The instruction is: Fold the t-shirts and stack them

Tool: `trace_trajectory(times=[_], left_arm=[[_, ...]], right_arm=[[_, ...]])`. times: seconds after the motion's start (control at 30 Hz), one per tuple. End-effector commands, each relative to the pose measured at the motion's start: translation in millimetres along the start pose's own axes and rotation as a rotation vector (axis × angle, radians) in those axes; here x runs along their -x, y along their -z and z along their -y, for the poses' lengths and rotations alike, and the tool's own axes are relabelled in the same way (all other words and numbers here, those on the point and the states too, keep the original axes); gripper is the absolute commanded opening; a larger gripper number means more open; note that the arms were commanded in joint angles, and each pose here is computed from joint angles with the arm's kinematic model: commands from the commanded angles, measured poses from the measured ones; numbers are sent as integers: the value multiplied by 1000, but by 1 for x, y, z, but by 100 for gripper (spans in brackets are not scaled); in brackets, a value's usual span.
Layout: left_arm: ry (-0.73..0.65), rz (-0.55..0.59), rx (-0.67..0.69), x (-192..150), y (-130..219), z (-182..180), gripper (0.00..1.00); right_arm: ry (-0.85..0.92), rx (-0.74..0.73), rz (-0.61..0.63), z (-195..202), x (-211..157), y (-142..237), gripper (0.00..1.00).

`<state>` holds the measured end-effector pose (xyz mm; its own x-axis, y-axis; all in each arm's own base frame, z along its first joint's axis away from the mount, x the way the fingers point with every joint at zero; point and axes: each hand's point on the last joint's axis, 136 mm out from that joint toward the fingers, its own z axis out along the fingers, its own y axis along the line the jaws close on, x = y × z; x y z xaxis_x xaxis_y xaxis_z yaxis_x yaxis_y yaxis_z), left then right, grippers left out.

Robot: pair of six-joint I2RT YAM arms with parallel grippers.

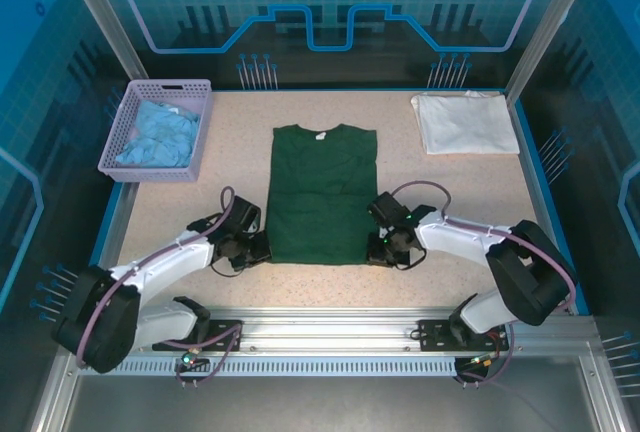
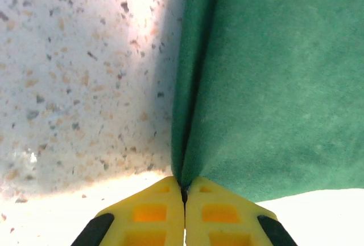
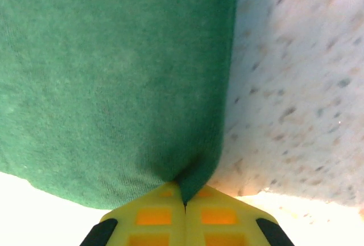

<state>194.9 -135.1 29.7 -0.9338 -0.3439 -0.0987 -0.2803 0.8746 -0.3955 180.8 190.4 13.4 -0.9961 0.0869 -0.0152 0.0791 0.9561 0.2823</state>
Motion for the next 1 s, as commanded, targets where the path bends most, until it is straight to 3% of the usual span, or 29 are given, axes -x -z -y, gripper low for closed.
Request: trace_trajectory(times=[0.0,0.23,0.53,0.77,0.97], left_arm=[[22,-80,52,-32,2,-19,0],[55,-152,29,-75,8,-27,0],[88,-154,-33,-92,31,-23,0],[101,-73,-120,-74,60,4,0],[113,11,-252,-41,80,56,0]], right_arm=[[-9,-150,-71,34,-40,-8,0],[33,-203,-37,45,-73,1,0],[58,-77,46,40,-85,28,0],[90,36,172,18,-67,72,0],[81,80,227,-5,-29,113,0]])
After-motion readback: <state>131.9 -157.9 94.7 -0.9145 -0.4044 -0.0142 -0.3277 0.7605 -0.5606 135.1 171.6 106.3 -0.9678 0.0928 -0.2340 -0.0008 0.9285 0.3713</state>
